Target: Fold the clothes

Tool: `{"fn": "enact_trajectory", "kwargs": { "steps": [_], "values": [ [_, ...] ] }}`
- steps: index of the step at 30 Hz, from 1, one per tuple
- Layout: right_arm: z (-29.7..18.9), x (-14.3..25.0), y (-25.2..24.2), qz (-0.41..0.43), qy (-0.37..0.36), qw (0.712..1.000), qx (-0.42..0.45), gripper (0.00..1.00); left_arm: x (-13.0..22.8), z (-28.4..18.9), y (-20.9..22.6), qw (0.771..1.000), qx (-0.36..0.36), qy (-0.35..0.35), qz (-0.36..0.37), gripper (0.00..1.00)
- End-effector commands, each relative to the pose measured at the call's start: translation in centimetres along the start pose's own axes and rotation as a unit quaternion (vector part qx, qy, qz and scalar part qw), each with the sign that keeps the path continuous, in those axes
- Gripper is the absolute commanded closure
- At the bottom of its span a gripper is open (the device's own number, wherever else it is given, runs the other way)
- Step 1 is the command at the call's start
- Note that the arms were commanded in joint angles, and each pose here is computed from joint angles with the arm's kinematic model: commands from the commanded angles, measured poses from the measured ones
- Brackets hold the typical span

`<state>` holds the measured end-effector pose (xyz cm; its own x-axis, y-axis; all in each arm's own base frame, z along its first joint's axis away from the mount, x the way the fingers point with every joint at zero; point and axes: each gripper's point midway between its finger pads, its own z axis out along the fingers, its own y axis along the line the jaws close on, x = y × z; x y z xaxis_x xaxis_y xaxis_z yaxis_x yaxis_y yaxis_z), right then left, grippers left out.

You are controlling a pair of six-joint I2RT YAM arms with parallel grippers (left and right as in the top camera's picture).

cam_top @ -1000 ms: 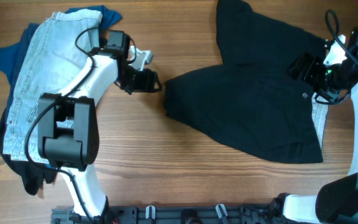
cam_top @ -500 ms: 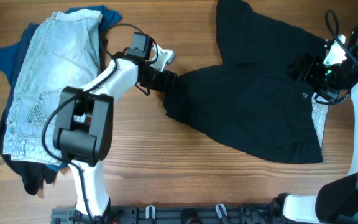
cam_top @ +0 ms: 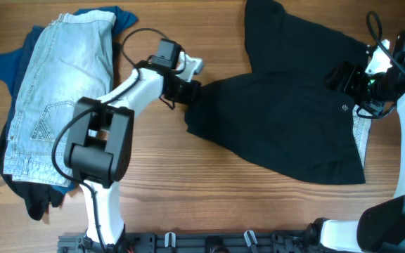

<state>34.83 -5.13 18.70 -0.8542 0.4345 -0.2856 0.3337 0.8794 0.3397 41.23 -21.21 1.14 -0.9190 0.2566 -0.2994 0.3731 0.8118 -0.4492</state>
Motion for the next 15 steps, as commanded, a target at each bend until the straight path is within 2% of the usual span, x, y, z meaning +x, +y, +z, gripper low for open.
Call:
{"fn": "enact_trajectory", "kwargs": {
  "steps": [1, 3, 4, 6, 9, 15],
  "values": [
    [0.0, 0.0, 0.2, -0.01, 0.001, 1.0, -0.006, 0.0, 1.4, -1.4, 5.3, 0.993, -0.058, 0.014, -0.101, 0.96],
    [0.0, -0.1, 0.2, -0.011, -0.001, 1.0, -0.007, 0.0, 2.2, -2.4, 7.4, 0.987, -0.074, 0.02, -0.143, 0.96],
    [0.0, -0.1, 0.2, -0.011, -0.002, 1.0, -0.007, 0.01, 3.3, -3.8, 10.4, 0.969, -0.11, 0.023, -0.219, 0.96],
    [0.0, -0.2, 0.2, -0.011, -0.004, 1.0, -0.007, 0.0, 4.1, -4.8, 11.9, 0.96, -0.114, 0.026, -0.254, 0.96],
    [0.1, -0.5, 0.3, -0.012, -0.009, 1.0, -0.008, 0.01, 5.7, -6.2, 13.7, 0.948, -0.115, 0.038, -0.293, 0.96],
    [0.1, -0.6, 0.3, -0.014, -0.011, 1.0, -0.008, 0.0, 7.3, -6.7, 13.8, 0.937, -0.114, 0.063, -0.325, 0.96]
  ]
}}
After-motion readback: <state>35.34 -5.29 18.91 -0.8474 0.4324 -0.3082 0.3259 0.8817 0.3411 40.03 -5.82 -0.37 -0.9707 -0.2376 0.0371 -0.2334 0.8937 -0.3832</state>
